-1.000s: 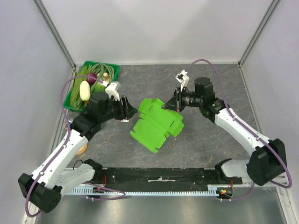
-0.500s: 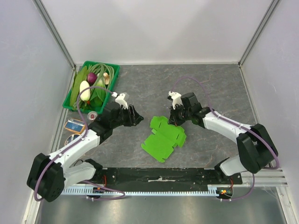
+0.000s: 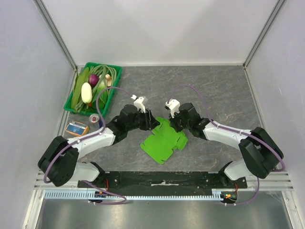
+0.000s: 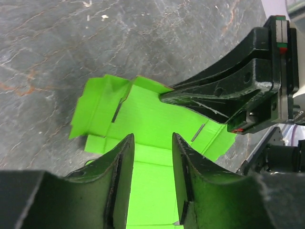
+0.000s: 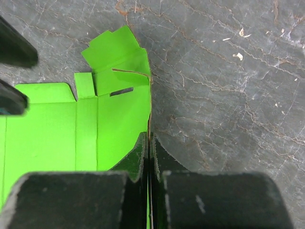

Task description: Fold the paper box

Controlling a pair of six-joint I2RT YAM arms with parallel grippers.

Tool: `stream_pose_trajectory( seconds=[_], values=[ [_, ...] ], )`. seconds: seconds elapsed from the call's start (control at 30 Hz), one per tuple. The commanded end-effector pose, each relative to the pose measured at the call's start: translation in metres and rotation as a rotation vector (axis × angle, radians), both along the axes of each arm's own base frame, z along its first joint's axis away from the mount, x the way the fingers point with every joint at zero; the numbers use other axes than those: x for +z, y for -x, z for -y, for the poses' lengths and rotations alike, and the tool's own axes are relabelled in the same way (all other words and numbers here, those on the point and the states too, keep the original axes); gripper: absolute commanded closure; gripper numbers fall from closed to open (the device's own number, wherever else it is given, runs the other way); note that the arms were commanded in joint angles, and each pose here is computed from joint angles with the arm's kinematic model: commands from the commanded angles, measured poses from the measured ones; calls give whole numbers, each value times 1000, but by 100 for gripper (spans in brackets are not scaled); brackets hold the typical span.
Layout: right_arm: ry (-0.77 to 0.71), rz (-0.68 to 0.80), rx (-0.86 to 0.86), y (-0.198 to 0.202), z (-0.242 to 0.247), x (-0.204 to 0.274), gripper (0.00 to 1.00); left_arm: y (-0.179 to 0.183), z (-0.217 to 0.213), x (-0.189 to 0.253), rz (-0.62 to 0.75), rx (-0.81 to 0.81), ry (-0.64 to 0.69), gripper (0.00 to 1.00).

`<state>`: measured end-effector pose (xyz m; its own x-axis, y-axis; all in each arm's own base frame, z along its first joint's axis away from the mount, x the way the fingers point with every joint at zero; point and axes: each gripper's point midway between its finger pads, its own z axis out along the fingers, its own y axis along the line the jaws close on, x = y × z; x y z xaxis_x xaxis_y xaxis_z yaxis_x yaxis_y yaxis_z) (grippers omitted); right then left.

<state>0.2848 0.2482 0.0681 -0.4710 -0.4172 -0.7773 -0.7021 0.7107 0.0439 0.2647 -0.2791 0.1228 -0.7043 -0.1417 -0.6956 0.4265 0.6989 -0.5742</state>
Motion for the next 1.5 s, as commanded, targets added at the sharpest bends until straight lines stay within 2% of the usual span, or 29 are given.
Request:
stream_pose_trajectory(
  seconds=[0.0, 0.1, 0.23, 0.67, 0.8, 0.83, 0.93, 1.0, 1.03, 1.07, 1.1, 1.17, 1.2, 1.23, 1.27, 1.33, 1.4, 1.43, 1.47],
  values=[
    [-11, 107, 22, -12, -6, 16, 100, -26, 20, 23, 187, 0, -66, 59],
    [-19, 110, 32, -11, -7, 17, 100, -36, 27, 20, 255, -7, -139, 59],
    [-27, 115, 48, -8, -9, 21, 100, -55, 27, 4, 275, 14, -247, 59],
    [-55, 113, 86, -5, -16, 25, 100, -59, 35, -10, 329, -68, -324, 65],
    [-55, 111, 87, -7, -18, 25, 100, -66, 37, -18, 342, -68, -387, 75],
    [-56, 114, 87, -7, -19, 26, 100, -66, 37, -21, 341, -70, -398, 82],
    [-47, 116, 73, -11, -18, 27, 100, -68, 33, -27, 344, -42, -437, 93],
    [-20, 115, 48, -17, -15, 26, 100, -70, 27, -28, 358, 21, -451, 97],
    [5, 115, -26, -25, -7, 26, 95, -71, 23, -24, 367, 54, -448, 98],
    [38, 79, -61, -24, 0, 21, 86, -74, 17, -21, 382, 112, -453, 98],
    [44, 75, -109, -31, 1, 30, 61, -74, 13, -23, 382, 142, -440, 98],
    [115, -14, -291, -29, 26, 26, 48, -77, 4, -19, 384, 220, -429, 98],
    [109, -12, -357, -38, 28, 44, 34, -76, 0, -19, 383, 247, -420, 98],
    [92, -59, -457, -36, 33, 48, 28, -77, -2, -19, 378, 269, -413, 98],
    [149, -75, -547, -35, 49, 60, 24, -77, -6, -19, 367, 307, -398, 98],
    [145, -142, -704, -26, 66, 69, 20, -78, -8, -16, 369, 342, -374, 98],
    [10, -194, -757, -18, 59, 86, 15, -77, -9, -17, 354, 366, -349, 98],
    [-116, -215, -747, -20, 43, 95, 14, -77, -8, -16, 352, 377, -337, 98],
    [-282, -356, -721, -1, 20, 95, 13, -76, -10, -16, 348, 387, -328, 98]
  ],
)
